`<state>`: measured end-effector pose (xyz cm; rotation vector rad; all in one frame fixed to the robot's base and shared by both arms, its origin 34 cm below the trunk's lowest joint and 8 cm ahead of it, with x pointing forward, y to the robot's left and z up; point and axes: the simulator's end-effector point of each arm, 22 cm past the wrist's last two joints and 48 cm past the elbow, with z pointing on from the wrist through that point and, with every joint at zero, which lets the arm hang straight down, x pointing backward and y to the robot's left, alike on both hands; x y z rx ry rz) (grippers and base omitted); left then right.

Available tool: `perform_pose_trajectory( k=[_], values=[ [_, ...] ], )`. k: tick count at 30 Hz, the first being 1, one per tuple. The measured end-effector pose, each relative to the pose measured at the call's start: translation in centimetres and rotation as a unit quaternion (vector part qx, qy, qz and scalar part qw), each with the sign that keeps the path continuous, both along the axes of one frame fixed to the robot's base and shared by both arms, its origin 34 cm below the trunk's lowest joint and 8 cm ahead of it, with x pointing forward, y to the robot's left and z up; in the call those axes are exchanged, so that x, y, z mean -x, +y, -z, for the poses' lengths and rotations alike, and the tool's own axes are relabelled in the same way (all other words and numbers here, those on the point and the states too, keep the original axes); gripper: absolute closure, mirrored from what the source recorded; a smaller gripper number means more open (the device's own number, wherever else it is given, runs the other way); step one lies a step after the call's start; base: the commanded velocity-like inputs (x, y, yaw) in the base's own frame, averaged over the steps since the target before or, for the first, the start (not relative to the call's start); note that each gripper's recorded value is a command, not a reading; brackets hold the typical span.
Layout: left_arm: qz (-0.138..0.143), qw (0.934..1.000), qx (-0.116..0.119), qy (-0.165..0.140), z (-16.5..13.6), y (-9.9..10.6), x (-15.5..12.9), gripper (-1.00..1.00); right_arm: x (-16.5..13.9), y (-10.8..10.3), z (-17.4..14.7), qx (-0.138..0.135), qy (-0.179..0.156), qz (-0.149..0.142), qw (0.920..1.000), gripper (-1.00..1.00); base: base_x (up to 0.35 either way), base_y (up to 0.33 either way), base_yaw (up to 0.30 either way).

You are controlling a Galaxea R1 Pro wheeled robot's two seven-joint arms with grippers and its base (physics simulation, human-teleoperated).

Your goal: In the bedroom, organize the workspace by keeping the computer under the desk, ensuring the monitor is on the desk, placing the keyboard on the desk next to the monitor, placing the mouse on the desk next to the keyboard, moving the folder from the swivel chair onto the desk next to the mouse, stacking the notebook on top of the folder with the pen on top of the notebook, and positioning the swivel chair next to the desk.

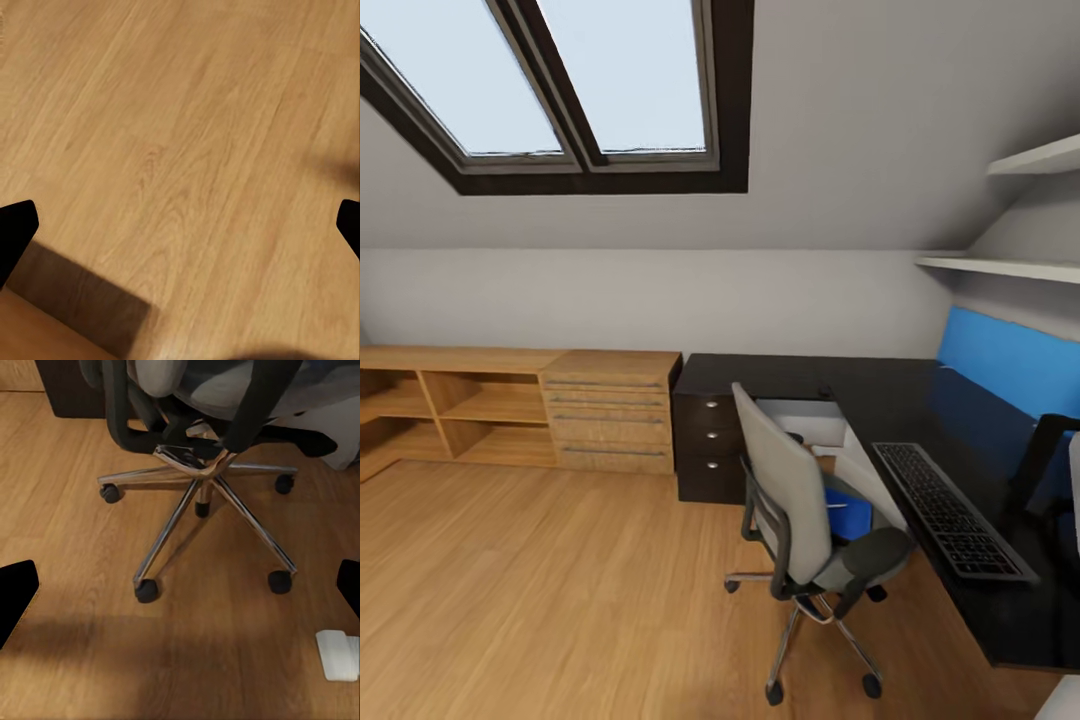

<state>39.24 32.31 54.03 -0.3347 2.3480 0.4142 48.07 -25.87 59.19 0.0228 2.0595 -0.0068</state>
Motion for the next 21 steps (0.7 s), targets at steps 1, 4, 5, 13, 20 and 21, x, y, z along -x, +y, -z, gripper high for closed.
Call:
perform_pose_trajectory(
  k=[1, 4, 5, 13, 20, 21],
  values=[
    [0.000, 1.0000, 0.001, 0.000, 0.2, -0.1, 0.0, -1.00, 0.0, 0.0, 0.2, 0.000, 0.000, 0.000, 1.0000, -1.00, 0.000, 0.048, 0.000],
    [0.000, 1.0000, 0.002, 0.000, 0.7, -0.2, 0.0, -1.00, 0.0, 0.0, 0.7, 0.000, 0.000, 0.000, 1.0000, -1.00, 0.000, 0.030, 0.000],
    [0.000, 1.0000, 0.002, 0.000, 0.9, -0.3, 0.0, -1.00, 0.0, 0.0, 0.8, 0.000, 0.000, 0.000, 1.0000, -1.00, 0.000, 0.013, 0.000],
    [0.004, 1.0000, 0.003, 0.005, 2.4, -0.5, 0.2, -1.00, 0.1, 0.0, 2.2, 0.000, 0.000, 0.000, 1.0000, -1.00, -0.071, -0.092, 0.000],
    [0.003, 1.0000, 0.003, 0.004, 3.6, -0.5, 0.3, -1.00, 0.1, 0.1, 3.4, 0.000, -0.001, -0.001, 1.0000, -1.00, -0.062, -0.117, 0.000],
    [0.003, 1.0000, 0.003, 0.004, 3.8, -0.5, 0.4, -1.00, 0.2, 0.0, 3.6, 0.000, 0.000, -0.001, 1.0000, -1.00, -0.007, -0.017, 0.000]
  ],
)
